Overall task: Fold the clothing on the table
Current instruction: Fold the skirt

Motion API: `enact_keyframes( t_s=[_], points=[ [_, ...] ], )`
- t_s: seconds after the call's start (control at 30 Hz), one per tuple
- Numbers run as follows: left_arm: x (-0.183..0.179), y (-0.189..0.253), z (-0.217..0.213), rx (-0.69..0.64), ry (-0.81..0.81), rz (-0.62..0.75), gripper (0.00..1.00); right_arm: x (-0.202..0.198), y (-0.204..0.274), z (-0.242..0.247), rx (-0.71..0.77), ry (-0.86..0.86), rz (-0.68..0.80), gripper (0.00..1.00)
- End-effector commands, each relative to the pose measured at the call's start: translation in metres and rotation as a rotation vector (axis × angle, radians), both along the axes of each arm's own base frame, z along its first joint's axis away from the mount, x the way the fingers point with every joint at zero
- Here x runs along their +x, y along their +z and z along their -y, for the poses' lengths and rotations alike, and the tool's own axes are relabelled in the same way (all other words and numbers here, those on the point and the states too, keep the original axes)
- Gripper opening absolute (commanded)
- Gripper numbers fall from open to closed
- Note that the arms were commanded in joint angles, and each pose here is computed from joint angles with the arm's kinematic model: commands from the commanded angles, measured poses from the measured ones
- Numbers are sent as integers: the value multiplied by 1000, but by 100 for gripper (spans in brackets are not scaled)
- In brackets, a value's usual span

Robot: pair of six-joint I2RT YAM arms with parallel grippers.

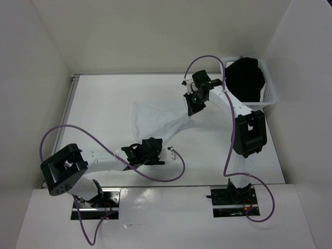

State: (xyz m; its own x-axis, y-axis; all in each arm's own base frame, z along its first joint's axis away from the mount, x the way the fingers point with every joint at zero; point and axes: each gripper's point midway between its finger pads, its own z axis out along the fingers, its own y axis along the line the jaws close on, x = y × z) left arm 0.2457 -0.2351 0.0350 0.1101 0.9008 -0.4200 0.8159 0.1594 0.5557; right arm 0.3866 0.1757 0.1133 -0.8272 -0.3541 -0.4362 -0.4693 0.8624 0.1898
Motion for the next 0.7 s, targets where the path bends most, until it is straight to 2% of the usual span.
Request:
enact_keyframes(
  t_s=[0.0, 0.07, 0.13, 0.2, 0.23, 0.37, 0.5, 0.67],
  points=[
    [-5, -10, 4, 16, -30, -35, 79, 8, 10, -1, 16, 6, 37, 0],
    [-4, -13, 4, 23, -37, -33, 76, 10, 11, -2, 19, 6, 45, 0],
    [-6, -20, 2, 43, -37, -47, 67, 10, 11, -2, 19, 6, 45, 0],
    [-6, -24, 1, 52, -37, -54, 54, 10, 11, -2, 19, 6, 45, 0],
    [-6, -24, 1, 52, -37, -54, 41, 10, 14, -2, 22, 6, 54, 0],
    [-4, -19, 6, 33, -23, -55, 28, 8, 11, -1, 19, 6, 45, 0],
    [0, -2, 1, 22, 2, -45, 25, 6, 15, 0, 19, 6, 46, 0],
    [15, 57, -6, -72, 69, 65, 25, 5, 28, 0, 28, 6, 72, 0]
  ],
)
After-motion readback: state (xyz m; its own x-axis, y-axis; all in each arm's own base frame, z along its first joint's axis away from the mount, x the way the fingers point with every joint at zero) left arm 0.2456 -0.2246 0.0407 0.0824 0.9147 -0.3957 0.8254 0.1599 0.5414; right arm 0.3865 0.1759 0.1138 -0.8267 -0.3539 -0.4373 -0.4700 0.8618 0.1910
